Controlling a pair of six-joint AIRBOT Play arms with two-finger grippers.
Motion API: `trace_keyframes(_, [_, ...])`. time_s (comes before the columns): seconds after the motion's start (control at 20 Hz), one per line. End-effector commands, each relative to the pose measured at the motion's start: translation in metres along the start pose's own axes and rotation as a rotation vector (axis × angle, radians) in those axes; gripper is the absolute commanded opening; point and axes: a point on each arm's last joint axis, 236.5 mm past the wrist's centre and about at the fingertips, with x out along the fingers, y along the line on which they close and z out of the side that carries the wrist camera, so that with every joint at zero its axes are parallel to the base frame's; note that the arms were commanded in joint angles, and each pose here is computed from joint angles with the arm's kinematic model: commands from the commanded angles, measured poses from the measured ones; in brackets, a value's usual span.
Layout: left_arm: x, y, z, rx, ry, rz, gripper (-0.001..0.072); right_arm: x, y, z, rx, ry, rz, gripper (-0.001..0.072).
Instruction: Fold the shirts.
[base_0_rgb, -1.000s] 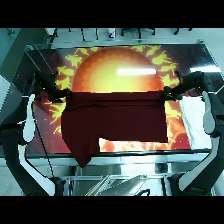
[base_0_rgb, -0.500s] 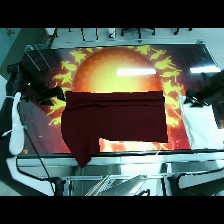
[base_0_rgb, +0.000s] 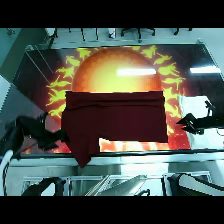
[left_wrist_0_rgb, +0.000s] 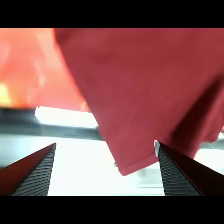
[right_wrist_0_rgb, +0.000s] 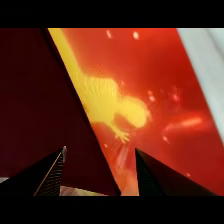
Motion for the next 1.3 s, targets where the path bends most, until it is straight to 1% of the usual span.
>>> trace_keyframes(0.0, [0.027, 0.005, -0.032, -0.076, -0.04, -0.087, 0.0708, 0.015, 0.012, -0.009, -0.009, 0.015, 0.051, 0.0506])
trace_keyframes(0.15, [0.032, -0.024, -0.019, -0.106, -0.15, -0.249, 0.0708, 0.018, 0.015, -0.01, -0.023, 0.022, 0.049, 0.0506])
trace_keyframes(0.25, [0.039, -0.031, -0.014, -0.132, -0.179, -0.297, 0.0708, 0.018, 0.016, -0.011, -0.026, 0.024, 0.049, 0.0506])
trace_keyframes(0.55, [0.048, -0.029, 0.007, -0.127, -0.128, -0.27, 0.0707, 0.018, 0.018, -0.017, -0.028, 0.05, 0.058, 0.0506])
trace_keyframes(0.6, [0.046, -0.03, 0.012, -0.123, -0.127, -0.271, 0.0654, 0.018, 0.019, -0.018, -0.028, 0.055, 0.06, 0.0506])
trace_keyframes(0.65, [0.044, -0.032, 0.017, -0.118, -0.129, -0.271, 0.0562, 0.018, 0.019, -0.019, -0.028, 0.058, 0.061, 0.0506])
trace_keyframes(0.7, [0.042, -0.033, 0.022, -0.116, -0.131, -0.271, 0.0532, 0.018, 0.02, -0.021, -0.028, 0.065, 0.064, 0.0507])
trace_keyframes(0.8, [0.043, -0.033, 0.026, -0.112, -0.124, -0.268, 0.0532, 0.017, 0.02, -0.023, -0.029, 0.075, 0.067, 0.0507])
trace_keyframes(1.0, [0.049, -0.027, 0.005, -0.059, -0.025, -0.246, 0.0533, 0.017, 0.009, -0.033, -0.042, 0.118, 0.022, 0.0506])
trace_keyframes(1.25, [0.014, -0.015, 0.012, -0.081, -0.147, -0.265, 0.0532, 0.017, 0.008, -0.032, -0.033, 0.115, 0.02, 0.0506])
